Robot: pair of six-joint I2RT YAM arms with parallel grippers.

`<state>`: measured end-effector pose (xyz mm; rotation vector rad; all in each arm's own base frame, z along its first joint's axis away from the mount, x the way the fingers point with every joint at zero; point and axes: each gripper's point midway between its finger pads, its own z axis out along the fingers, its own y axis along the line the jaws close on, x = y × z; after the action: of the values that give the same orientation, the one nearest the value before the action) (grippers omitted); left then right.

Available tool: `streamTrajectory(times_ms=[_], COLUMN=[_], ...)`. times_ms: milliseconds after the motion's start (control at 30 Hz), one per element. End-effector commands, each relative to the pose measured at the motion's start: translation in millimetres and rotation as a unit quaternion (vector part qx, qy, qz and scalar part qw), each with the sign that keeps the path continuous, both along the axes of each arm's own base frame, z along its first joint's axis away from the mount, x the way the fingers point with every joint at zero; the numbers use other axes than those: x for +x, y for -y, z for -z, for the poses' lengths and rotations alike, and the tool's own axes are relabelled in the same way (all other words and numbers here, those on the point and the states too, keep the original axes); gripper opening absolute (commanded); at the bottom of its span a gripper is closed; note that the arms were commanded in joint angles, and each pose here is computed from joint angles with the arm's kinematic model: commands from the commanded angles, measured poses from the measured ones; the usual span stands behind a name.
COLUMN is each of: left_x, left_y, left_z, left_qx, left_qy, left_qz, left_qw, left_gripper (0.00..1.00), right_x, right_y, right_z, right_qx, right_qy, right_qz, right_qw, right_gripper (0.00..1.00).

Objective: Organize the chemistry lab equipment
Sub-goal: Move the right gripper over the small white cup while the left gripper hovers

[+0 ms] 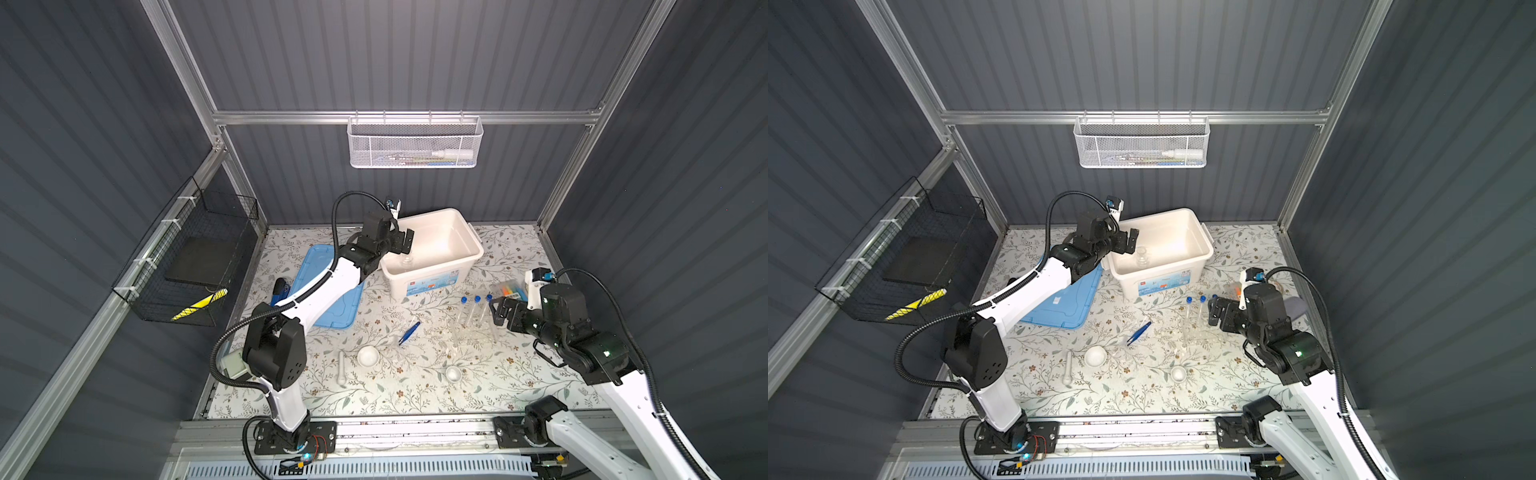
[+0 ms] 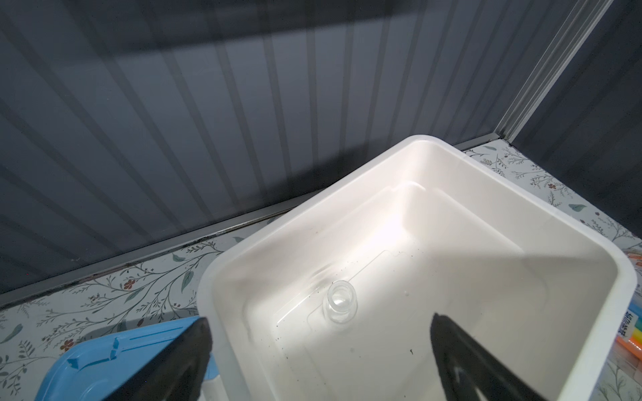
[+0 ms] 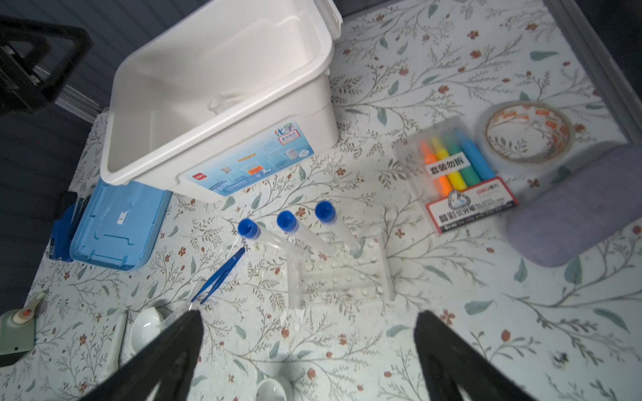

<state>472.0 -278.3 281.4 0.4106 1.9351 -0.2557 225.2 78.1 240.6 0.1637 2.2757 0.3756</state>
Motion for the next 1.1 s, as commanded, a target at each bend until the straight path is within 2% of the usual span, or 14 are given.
streamTrajectory(times_ms=[0,267,300,633,867,1067], left_x=[-8,-24,-28,-47,-61,-67], left_y=[-5,-19,-23,-49,-66,-71], left_z=[-6,0,12,23,28,32], left_qx=[-0.016,-0.006,0.002,0.012,0.018,0.019], left_qy=[0.004,-0.001,-0.012,-0.019,-0.019,-0.024], left_qz=[-0.015,-0.036,-0.039,-0.071,-0.089,-0.095], left_qw=[1.000,0.999,0.999,0.997,0.996,0.995], left_gripper=[1.00,1.00,1.00,1.00,1.00,1.00], right_x=[-26,-51,-53,-67,-82,-90], right_y=[7,-17,-22,-74,-97,-114], right_z=[30,54,59,108,137,159], right_qx=[-0.002,-0.007,-0.008,-0.047,-0.074,-0.103], right_qy=[-0.062,-0.108,-0.114,-0.167,-0.179,-0.205], right_qz=[0.029,0.005,-0.001,-0.043,-0.072,-0.110], right_qw=[0.998,0.994,0.993,0.984,0.978,0.967], right_gripper=[0.98,0.99,0.99,0.99,0.95,0.91])
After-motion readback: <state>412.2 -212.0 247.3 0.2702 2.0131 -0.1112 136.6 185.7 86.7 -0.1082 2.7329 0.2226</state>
